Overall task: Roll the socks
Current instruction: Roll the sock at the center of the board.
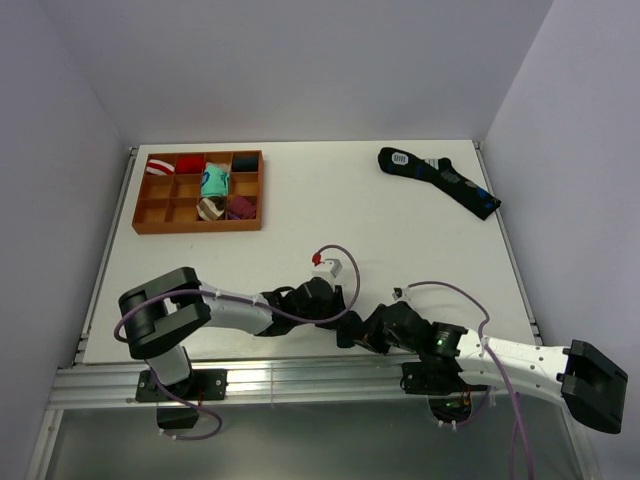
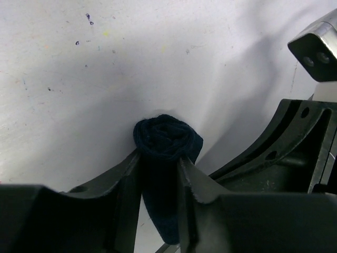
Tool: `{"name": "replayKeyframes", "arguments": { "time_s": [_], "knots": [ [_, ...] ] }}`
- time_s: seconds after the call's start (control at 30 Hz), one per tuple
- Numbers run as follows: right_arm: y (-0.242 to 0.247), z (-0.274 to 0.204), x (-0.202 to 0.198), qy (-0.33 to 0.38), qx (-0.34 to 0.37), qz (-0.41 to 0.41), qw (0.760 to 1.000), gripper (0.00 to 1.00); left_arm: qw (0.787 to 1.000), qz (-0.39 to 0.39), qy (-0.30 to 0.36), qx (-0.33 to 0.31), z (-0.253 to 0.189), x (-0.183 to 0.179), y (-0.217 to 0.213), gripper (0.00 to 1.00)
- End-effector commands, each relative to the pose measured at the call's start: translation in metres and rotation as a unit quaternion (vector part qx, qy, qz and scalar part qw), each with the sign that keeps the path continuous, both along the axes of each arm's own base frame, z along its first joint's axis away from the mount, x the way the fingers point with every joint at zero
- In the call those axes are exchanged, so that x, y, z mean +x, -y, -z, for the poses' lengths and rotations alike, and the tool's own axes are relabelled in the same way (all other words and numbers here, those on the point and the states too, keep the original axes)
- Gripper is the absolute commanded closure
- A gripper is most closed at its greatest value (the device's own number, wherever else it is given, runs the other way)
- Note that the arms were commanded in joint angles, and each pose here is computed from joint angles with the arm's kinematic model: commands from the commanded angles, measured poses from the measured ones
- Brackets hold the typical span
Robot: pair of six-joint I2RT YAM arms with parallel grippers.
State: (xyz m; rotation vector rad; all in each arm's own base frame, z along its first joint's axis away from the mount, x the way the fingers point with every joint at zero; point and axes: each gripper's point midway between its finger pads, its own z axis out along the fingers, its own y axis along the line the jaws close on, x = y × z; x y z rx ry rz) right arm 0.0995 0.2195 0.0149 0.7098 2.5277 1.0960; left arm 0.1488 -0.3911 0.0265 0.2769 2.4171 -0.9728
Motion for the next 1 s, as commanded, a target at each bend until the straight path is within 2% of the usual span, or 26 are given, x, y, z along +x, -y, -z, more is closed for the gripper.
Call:
{"name": "replayKeyframes", "arguments": {
  "time_s": [0.0, 0.1, 0.2, 0.33, 0.43, 0.6, 0.87, 0.97],
  "knots": [
    [0.052, 0.069, -0.025, -0.041, -0.106, 0.002, 0.994, 0.94, 0.997, 0.011, -0.007, 0.079, 0.030, -0.010, -0.018, 0.72],
    [0.053, 0.067, -0.023, -0.038, -0.111, 0.001, 0.993, 0.94, 0.995, 0.010, -0.005, 0.096, 0.034, -0.010, -0.019, 0.82],
    [0.052, 0.064, -0.020, -0.029, -0.115, 0.000, 0.993, 0.87, 0.991, 0.002, 0.003, 0.131, 0.039, -0.007, -0.023, 0.92],
    [0.048, 0.047, -0.010, -0.002, -0.129, -0.007, 0.992, 0.68, 0.983, -0.014, 0.015, 0.182, 0.043, -0.001, -0.034, 0.96],
    [0.046, 0.032, -0.001, 0.023, -0.141, -0.010, 0.990, 0.58, 0.974, -0.034, 0.030, 0.222, 0.041, 0.007, -0.047, 0.99],
    [0.043, 0.014, 0.009, 0.051, -0.152, -0.015, 0.987, 0.57, 0.956, -0.063, 0.050, 0.283, 0.034, 0.014, -0.076, 0.99],
    [0.033, -0.010, 0.032, 0.109, -0.192, -0.032, 0.975, 0.60, 0.942, -0.077, 0.064, 0.321, 0.023, 0.021, -0.090, 1.00],
    [0.024, -0.022, 0.038, 0.139, -0.182, -0.041, 0.973, 0.60, 0.936, -0.077, 0.070, 0.337, 0.018, 0.022, -0.094, 1.00]
  ]
}}
